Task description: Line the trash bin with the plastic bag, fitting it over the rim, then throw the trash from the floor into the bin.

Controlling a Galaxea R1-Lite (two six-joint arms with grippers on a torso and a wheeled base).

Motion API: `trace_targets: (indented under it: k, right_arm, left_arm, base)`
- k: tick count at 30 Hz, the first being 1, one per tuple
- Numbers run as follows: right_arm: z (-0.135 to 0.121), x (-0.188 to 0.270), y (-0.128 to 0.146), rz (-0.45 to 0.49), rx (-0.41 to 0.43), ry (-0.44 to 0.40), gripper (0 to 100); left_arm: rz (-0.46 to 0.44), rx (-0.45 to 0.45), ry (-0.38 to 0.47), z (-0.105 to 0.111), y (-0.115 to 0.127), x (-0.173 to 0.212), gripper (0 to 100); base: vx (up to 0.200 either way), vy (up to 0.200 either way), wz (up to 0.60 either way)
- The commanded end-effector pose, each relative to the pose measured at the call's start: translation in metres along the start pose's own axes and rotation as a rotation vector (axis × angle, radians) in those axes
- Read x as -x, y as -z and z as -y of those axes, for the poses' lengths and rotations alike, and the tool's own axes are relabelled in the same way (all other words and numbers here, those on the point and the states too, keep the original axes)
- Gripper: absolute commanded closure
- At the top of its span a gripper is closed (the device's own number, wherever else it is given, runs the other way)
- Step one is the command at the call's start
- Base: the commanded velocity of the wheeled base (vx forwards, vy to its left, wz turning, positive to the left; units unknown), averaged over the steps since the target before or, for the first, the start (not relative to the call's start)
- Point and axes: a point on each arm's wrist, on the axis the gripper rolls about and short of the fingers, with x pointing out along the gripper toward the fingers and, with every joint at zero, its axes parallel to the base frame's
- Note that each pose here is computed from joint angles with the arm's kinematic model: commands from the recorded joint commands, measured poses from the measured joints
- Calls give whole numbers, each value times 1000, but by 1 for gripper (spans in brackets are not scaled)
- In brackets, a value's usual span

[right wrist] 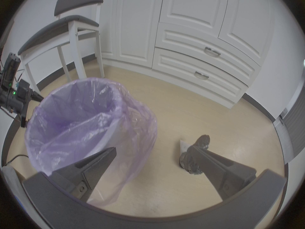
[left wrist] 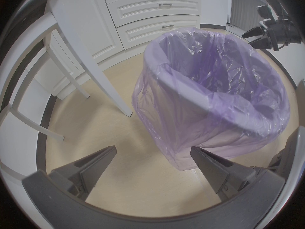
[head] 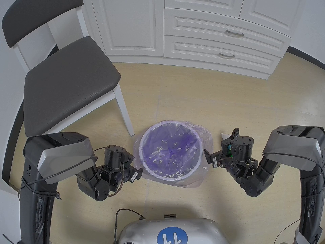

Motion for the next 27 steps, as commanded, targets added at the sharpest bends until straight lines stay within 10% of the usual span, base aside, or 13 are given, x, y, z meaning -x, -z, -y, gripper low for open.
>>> trace_targets:
  k: [1, 7, 8, 27]
  right_arm:
    - [-9, -15, 12, -1, -4, -7, 0]
    - [-3, -30, 19, -6, -11, 21, 0]
    - [-4, -30, 20, -8, -10, 21, 100]
    - [-13, -71, 73, -57, -5, 14, 100]
  left_arm:
    - [1, -1, 0, 0, 0, 1, 0]
    - [3, -1, -3, -1, -1, 1, 0]
    - [3, -1, -3, -1, -1, 1, 0]
    - [10, 0, -5, -1, 0, 0, 0]
  base:
    - [0, 0, 0]
    - [0, 0, 0]
    - [0, 0, 0]
    - [0, 0, 0]
